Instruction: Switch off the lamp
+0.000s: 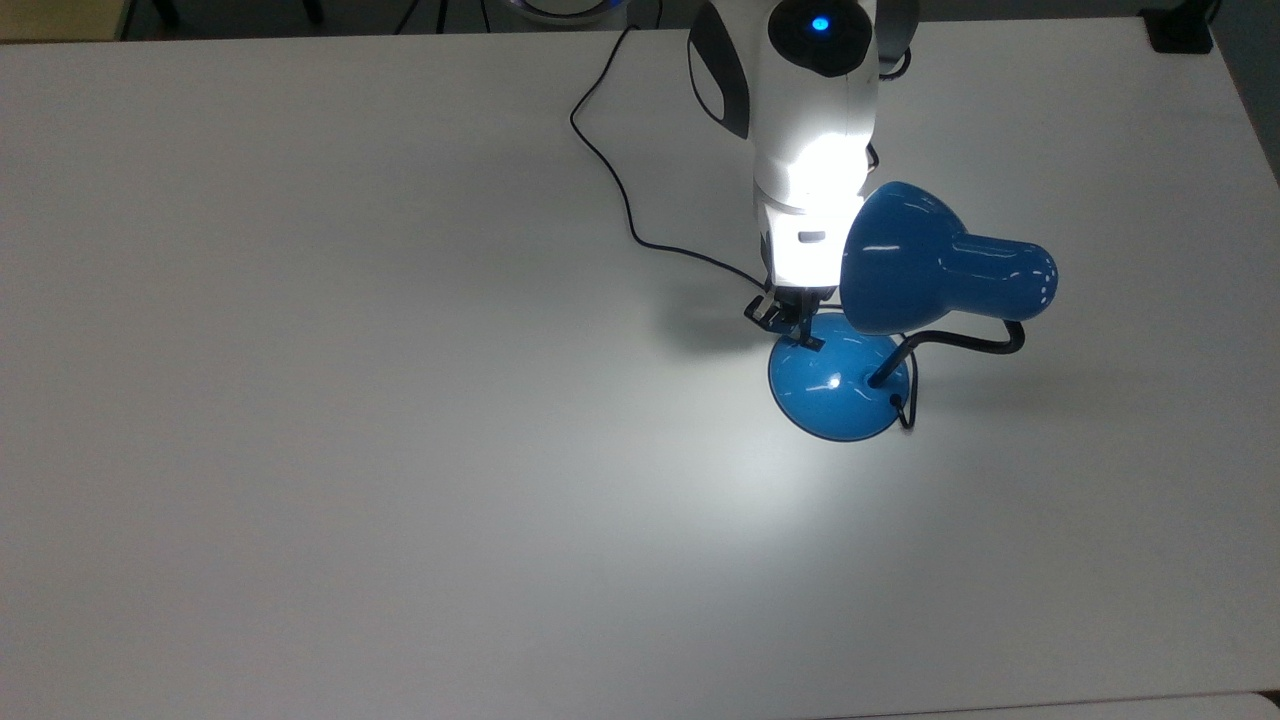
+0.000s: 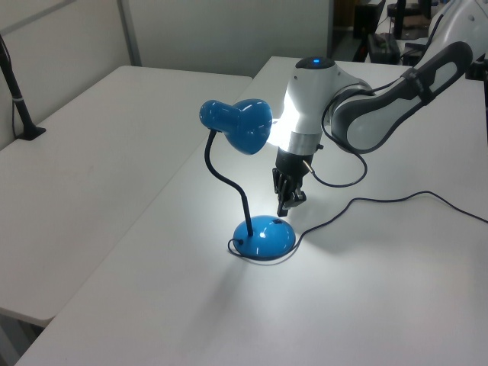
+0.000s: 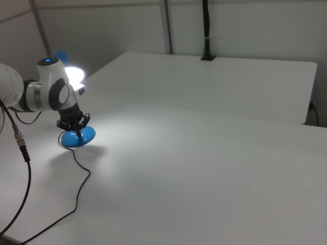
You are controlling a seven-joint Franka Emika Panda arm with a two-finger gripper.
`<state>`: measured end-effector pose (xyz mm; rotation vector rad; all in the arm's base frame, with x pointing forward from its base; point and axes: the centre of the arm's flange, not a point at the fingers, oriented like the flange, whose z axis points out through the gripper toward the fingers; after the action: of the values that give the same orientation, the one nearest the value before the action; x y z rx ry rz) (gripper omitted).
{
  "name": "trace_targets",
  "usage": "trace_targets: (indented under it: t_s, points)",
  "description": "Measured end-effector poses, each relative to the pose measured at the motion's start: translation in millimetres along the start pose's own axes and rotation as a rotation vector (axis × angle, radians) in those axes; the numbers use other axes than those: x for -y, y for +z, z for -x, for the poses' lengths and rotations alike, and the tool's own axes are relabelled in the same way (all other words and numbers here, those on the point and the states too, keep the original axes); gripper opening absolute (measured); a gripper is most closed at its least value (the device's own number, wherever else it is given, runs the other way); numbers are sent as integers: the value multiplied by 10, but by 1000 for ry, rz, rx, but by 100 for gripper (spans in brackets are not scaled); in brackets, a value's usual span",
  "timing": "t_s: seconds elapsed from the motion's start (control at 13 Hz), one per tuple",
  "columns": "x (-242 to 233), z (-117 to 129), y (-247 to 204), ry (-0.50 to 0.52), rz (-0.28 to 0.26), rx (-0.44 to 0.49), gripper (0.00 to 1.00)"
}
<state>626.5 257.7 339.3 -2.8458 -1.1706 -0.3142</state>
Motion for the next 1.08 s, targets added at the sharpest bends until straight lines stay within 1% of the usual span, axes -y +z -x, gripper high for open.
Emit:
trace_targets:
  t_s: [0.39, 0.85, 1.0, 1.08]
  points:
    - [25, 17, 101, -6, -9, 13, 1]
    - [27, 32, 85, -7, -11, 22, 1]
    - [-28, 137, 5, 32, -27, 93, 1]
    - [-172, 257, -177, 82, -28, 143, 1]
